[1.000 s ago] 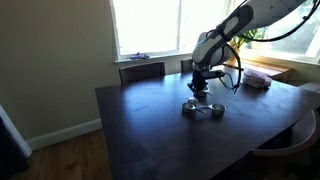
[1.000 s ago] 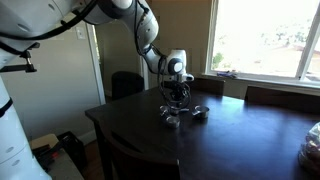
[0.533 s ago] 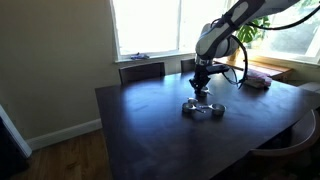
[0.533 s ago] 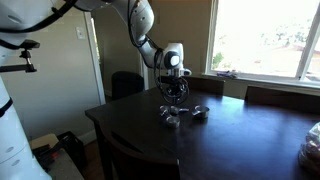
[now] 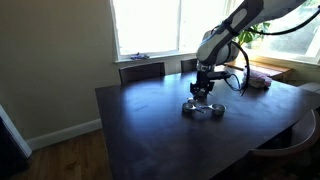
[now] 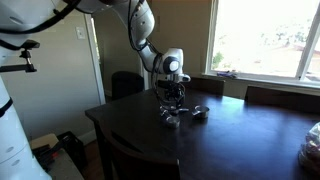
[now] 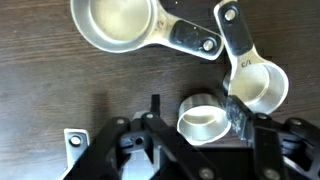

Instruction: Stack the cups

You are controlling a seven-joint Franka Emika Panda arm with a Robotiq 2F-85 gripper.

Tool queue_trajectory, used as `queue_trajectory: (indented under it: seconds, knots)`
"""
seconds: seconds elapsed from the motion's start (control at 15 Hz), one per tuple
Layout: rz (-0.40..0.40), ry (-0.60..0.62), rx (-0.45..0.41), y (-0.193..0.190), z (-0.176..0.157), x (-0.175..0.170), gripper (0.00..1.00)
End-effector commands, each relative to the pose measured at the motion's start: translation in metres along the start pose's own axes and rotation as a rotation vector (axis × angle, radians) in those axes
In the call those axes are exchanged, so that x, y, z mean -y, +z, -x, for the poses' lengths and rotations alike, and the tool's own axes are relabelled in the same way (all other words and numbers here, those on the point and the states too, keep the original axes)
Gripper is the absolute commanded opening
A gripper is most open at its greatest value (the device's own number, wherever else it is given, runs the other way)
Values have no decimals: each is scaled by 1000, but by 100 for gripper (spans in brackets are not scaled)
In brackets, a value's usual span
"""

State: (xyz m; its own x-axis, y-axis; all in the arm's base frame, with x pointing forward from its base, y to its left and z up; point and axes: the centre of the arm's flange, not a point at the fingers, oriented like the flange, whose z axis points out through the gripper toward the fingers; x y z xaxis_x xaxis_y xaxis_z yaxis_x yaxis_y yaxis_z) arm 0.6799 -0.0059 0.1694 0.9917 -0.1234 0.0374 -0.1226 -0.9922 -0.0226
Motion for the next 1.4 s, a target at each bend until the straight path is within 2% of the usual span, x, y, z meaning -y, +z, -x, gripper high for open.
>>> queue_trajectory:
  seconds: [0.0, 0.2, 0.47, 0.53, 0.6, 0.73, 0.93, 1.07, 1.13, 1.2, 1.27, 1.33]
  knots:
    - [-27, 106, -21, 7, -1, 7, 95]
    - [-37, 177, -44, 10, -10, 5, 99]
    - [-39, 256, -60, 9, -23, -5, 84]
    - [-37, 272, -61, 9, -26, -7, 77]
    - [-31, 290, -62, 11, -28, -11, 79]
    - [-26, 307, -62, 14, -32, -16, 74]
    - [-18, 322, -48, 26, -35, -17, 73]
    - [-16, 323, -37, 36, -35, -15, 69]
    - [-17, 317, -30, 41, -35, -13, 64]
    - [-15, 315, -25, 45, -35, -11, 64]
    - [-13, 310, -19, 49, -35, -9, 45]
    - [-12, 308, -16, 51, -34, -7, 40]
